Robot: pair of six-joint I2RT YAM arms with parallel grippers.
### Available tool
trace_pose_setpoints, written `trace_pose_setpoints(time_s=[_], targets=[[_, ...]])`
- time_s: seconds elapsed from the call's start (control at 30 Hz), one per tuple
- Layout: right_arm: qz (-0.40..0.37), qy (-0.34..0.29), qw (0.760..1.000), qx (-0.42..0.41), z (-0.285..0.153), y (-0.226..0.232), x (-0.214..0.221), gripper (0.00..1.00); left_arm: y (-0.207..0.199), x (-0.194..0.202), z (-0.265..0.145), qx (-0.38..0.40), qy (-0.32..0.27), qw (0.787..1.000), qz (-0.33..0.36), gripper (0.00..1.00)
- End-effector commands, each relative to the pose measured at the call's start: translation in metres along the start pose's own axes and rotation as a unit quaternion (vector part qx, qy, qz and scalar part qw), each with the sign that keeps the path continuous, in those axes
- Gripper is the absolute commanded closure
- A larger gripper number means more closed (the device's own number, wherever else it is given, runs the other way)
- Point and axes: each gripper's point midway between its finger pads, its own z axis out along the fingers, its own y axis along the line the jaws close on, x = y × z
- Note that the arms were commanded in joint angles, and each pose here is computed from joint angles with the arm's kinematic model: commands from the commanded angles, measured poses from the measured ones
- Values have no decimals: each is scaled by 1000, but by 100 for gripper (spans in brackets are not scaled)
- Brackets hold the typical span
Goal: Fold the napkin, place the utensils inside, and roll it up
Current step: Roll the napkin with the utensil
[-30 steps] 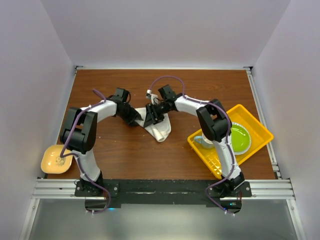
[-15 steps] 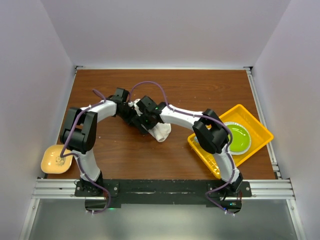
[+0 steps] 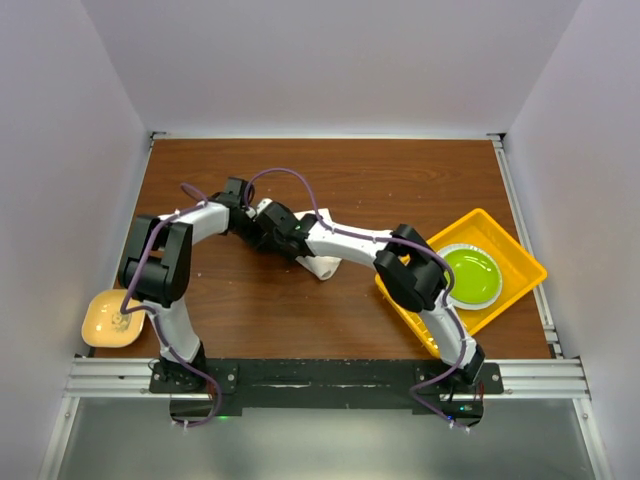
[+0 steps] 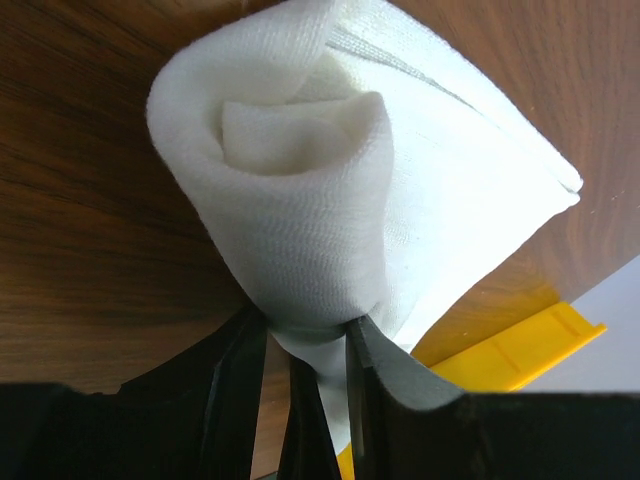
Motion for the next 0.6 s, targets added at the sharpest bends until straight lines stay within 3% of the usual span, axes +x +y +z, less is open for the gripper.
trace_pose_setpoints(time_s=[0.0,0.1,0.3,0.43,0.57], targets=[[-51,7,998,21,9,9,15,81,1,8,-11,0,-6,1000,16,67],[-30,15,999,-1,10,7,27,94,1,-10,-23,-2,-37,999,29,59],[73,20,988,-133,12,8,40,100,7,-43,-52,2,-90,995,38,50],[148,30,953,-263,15,13,49,100,-4,-48,-63,36,-104,993,44,48],[256,50,883,-391,19,15,59,100,-17,-41,-61,61,-94,992,48,48]])
